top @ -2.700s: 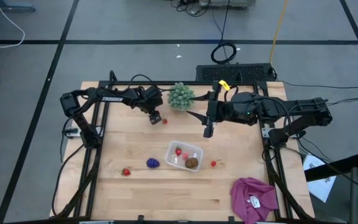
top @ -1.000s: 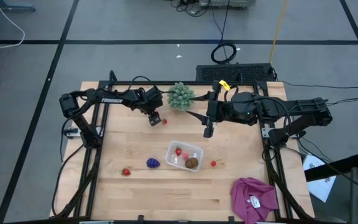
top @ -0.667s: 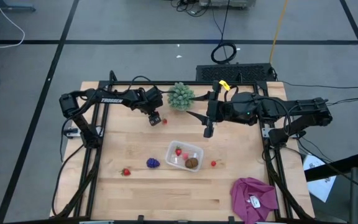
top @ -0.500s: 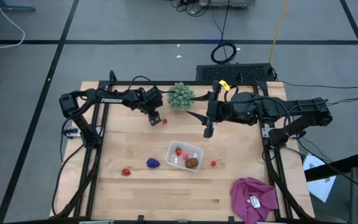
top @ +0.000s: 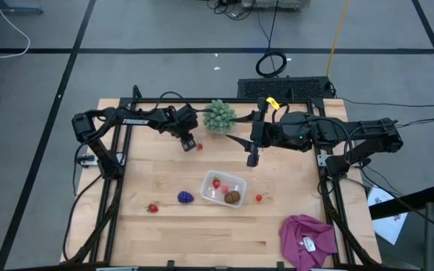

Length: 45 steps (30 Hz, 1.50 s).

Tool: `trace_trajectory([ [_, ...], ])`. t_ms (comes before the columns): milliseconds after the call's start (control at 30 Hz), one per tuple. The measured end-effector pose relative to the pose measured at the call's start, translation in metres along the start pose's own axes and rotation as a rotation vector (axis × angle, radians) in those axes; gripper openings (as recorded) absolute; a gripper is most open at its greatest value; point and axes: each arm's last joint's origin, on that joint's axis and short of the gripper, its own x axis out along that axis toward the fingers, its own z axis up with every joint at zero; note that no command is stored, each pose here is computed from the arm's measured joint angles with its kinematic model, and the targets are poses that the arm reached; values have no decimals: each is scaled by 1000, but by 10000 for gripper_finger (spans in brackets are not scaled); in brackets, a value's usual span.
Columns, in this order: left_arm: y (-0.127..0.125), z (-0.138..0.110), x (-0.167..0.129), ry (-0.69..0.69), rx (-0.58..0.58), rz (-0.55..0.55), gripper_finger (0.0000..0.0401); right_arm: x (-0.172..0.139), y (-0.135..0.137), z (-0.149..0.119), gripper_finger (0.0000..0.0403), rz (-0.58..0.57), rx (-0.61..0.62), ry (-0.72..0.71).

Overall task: Pick and placing Produce into tupperware
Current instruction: Put the pink peach into the bin

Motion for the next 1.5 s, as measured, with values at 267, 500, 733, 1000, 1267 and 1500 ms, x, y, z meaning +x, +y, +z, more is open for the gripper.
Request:
trace_trajectory([
  [267,-1,0,0,-3,-6,-23,203,0,0,0,189,0,0,0],
  [500,-1,-3,0,30,-9,-24,205,0,0,0,189,0,0,0],
  [733,-1,-3,2,31,-13,-26,222,0,0,0,189,1,0,0],
  [1000,-2,-7,25,98,-19,-37,217,0,0,0,189,3,-1,0],
  [1267,-3,-6,25,82,11,-36,205,0,1,0,189,3,-1,0],
  [1500,-4,-5,26,77,20,-36,172,0,1,0,189,3,-1,0],
])
